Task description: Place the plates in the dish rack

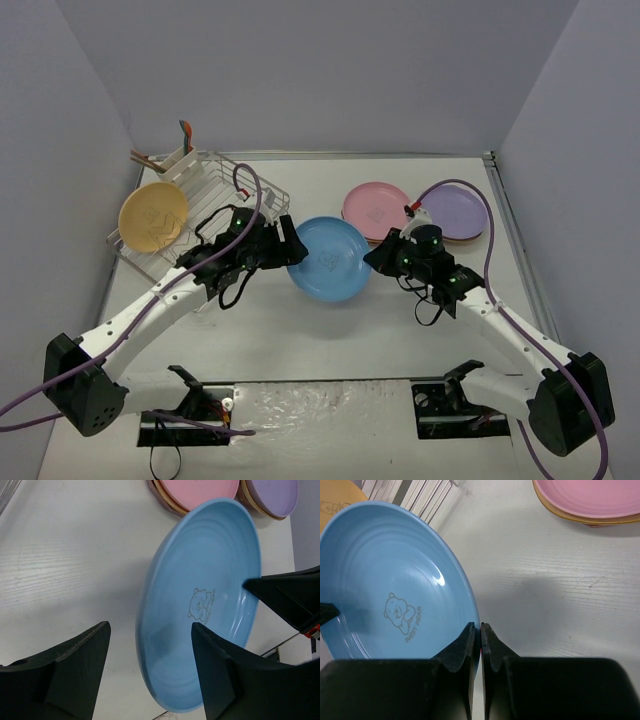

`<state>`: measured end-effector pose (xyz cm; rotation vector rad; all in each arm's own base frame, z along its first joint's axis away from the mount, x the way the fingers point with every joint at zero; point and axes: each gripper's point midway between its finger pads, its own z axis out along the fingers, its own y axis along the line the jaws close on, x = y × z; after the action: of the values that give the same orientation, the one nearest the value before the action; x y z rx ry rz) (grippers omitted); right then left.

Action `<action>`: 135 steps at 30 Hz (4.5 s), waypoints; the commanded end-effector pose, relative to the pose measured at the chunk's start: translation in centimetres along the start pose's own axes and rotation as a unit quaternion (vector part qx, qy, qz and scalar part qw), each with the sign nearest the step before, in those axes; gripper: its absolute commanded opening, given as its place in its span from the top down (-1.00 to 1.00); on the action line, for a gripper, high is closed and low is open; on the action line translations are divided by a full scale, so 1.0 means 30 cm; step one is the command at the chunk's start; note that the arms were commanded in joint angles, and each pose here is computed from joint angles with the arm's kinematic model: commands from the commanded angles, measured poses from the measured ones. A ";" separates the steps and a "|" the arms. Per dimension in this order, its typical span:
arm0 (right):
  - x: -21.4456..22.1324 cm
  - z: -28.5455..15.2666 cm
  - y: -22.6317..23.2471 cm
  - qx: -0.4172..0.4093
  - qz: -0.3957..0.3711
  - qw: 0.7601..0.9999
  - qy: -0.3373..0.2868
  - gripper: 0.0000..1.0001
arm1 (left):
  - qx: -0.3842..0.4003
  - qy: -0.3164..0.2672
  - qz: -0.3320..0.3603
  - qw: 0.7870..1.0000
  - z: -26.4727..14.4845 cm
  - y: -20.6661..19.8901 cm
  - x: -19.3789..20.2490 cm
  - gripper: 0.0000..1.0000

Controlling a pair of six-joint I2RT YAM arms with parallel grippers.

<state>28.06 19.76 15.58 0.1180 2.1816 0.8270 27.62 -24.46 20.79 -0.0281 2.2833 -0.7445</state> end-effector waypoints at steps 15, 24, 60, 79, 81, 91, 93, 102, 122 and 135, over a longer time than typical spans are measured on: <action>-0.138 -0.046 0.138 -0.073 -0.020 0.995 -0.069 0.72 | 0.059 -0.056 0.005 0.997 -0.054 -0.131 -0.136 1.00; -0.167 -0.093 0.175 -0.086 -0.040 0.992 -0.078 -0.80 | 0.021 -0.100 0.094 0.990 -0.136 -0.107 -0.237 1.00; -0.198 -0.196 0.180 -0.080 -0.126 0.986 -0.072 -1.00 | -0.397 -0.086 0.533 0.742 -0.559 0.789 -0.907 1.00; -0.201 -0.188 0.128 -0.073 -0.118 0.988 -0.064 -1.00 | -0.341 -0.027 0.548 0.764 -0.351 0.956 -0.821 1.00; -0.198 -0.189 0.125 -0.073 -0.117 0.988 -0.063 -1.00 | -0.337 -0.022 0.545 0.767 -0.332 0.972 -0.807 0.95; -0.203 -0.191 0.121 -0.072 -0.117 0.988 -0.065 -1.00 | -0.336 -0.032 0.532 0.777 -0.310 0.990 -0.785 0.41; -0.211 -0.189 0.121 -0.070 -0.118 0.988 -0.066 -1.00 | -0.340 -0.039 0.531 0.775 -0.327 0.980 -0.794 0.32; -0.299 -0.156 0.055 0.005 -0.080 0.993 -0.081 -1.00 | -0.343 -0.102 0.497 0.791 -0.437 0.860 -0.826 -0.18; -0.535 -0.207 -0.792 0.433 0.195 0.864 -0.170 -0.79 | -0.281 -0.211 0.177 0.919 -0.606 0.508 -0.451 -0.94; -0.631 -0.179 -1.055 0.471 0.200 0.848 -0.142 -0.35 | -0.164 -0.150 0.085 0.971 -0.478 0.443 -0.197 -0.94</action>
<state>40.81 -12.81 9.98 1.1719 2.1464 -0.1373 25.03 -3.00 25.09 -0.0502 2.0938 -0.1112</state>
